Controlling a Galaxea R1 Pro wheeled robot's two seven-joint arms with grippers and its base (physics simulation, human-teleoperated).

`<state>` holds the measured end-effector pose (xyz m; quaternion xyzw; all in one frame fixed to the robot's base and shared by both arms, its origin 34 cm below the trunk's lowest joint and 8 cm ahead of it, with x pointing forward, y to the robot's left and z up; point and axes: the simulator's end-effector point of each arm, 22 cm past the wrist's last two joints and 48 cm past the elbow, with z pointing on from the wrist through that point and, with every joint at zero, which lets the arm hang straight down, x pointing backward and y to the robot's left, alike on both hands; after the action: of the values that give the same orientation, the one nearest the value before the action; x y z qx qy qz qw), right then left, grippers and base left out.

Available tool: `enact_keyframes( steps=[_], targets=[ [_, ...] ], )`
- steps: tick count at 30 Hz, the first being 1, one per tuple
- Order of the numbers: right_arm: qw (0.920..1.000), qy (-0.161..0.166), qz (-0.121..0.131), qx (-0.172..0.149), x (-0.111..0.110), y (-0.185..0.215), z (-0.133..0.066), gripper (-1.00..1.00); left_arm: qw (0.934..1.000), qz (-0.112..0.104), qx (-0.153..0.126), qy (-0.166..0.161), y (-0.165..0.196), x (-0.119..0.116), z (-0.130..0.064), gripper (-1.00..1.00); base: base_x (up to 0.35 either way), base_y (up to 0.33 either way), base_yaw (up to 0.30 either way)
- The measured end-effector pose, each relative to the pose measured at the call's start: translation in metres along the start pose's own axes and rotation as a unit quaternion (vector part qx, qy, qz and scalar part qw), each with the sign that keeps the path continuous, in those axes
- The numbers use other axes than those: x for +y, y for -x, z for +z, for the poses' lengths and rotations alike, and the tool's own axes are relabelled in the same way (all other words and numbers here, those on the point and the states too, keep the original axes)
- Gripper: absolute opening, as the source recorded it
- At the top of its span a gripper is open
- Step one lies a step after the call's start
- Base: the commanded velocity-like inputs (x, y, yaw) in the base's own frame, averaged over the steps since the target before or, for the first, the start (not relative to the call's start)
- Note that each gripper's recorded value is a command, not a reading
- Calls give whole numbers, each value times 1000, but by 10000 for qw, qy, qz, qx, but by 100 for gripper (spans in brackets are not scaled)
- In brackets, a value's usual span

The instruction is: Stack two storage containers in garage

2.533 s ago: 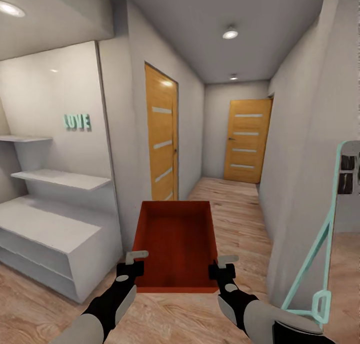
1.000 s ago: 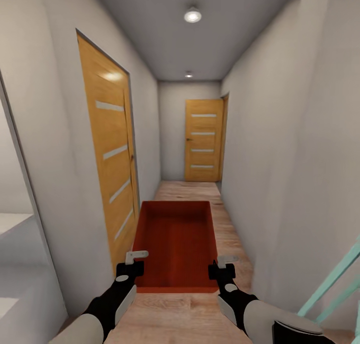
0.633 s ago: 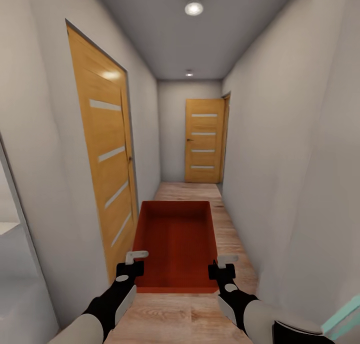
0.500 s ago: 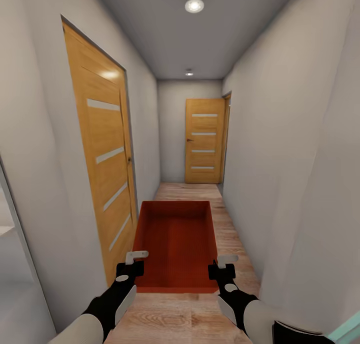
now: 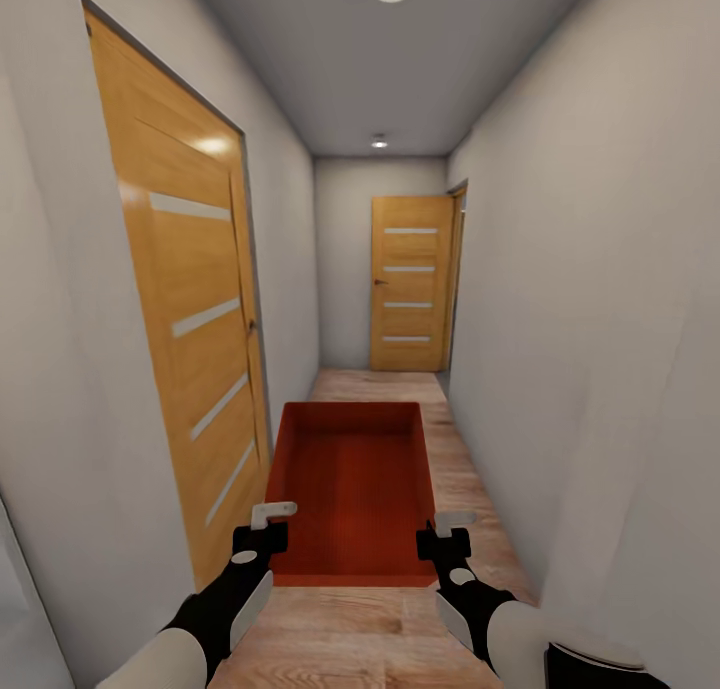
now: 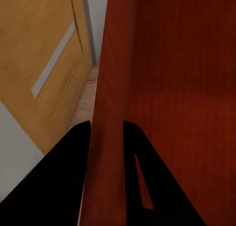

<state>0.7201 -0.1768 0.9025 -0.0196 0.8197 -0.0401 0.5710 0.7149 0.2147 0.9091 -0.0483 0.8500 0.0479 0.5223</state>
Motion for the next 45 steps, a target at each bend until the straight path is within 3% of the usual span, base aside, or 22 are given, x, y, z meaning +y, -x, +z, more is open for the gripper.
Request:
enact_keyframes(
  steps=[45],
  targets=[
    [10000, -7, -12, -11, 0, 1, 0, -100, 10000, -1, -4, -4, 0, 0, 0, -100, 322, 0, 0]
  ],
)
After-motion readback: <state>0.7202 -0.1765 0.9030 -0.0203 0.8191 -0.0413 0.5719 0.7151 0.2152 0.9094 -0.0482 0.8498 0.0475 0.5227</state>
